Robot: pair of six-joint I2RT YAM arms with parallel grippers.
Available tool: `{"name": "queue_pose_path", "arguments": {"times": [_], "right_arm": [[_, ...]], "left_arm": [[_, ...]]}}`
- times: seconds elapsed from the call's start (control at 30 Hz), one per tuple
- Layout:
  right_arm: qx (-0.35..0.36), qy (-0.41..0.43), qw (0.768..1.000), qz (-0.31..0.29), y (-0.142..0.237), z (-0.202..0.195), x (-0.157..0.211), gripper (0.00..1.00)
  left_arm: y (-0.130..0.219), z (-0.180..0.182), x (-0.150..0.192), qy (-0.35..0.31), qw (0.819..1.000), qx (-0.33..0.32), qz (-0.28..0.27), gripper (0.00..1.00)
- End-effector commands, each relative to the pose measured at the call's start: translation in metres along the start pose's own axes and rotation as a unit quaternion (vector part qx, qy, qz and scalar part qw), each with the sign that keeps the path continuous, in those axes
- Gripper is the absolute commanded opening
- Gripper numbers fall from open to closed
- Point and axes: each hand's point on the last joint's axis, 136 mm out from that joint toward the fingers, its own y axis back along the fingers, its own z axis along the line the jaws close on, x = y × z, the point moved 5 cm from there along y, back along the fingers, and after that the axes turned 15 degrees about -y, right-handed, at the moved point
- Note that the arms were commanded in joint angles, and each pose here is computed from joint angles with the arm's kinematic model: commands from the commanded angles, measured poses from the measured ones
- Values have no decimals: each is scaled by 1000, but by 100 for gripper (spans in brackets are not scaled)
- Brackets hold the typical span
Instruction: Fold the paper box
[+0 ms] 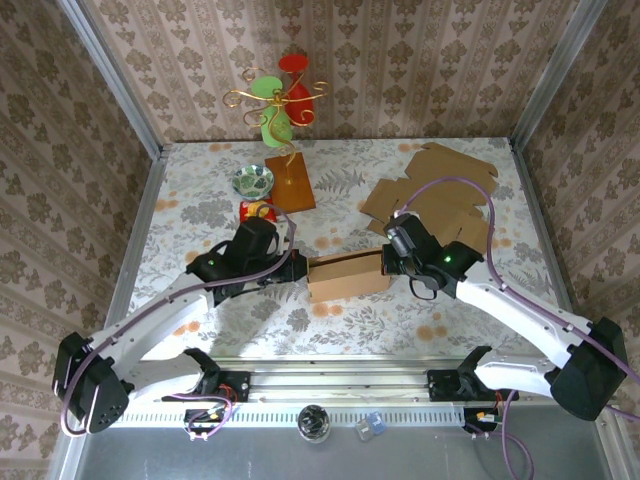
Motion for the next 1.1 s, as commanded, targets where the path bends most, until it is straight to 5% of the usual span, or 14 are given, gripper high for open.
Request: {"name": "queue_pose_path", "arguments": {"times": [0.0, 0.57, 0.67, 0.8, 0.93, 1.07], "right_arm": [[5, 26, 999, 20, -5, -5, 18, 0], [-5, 28, 999, 14, 1, -8, 25, 0], [-11, -1, 1000, 25, 10, -8, 25, 10], [-23, -94, 995, 38, 34, -9, 20, 43], [-69, -282, 954, 70, 52, -12, 16, 62], [-119, -479, 864, 99, 45, -19, 14, 68]], "left_arm": [[-8, 14, 33, 2, 998, -33, 48, 0], [-17, 18, 56, -54, 996, -66, 19, 0], [-15, 19, 58, -61, 995, -75, 17, 0], [-15, 19, 60, -67, 994, -78, 20, 0], [-15, 17, 61, -75, 994, -80, 21, 0], [-15, 15, 61, -81, 993, -80, 21, 0]]}}
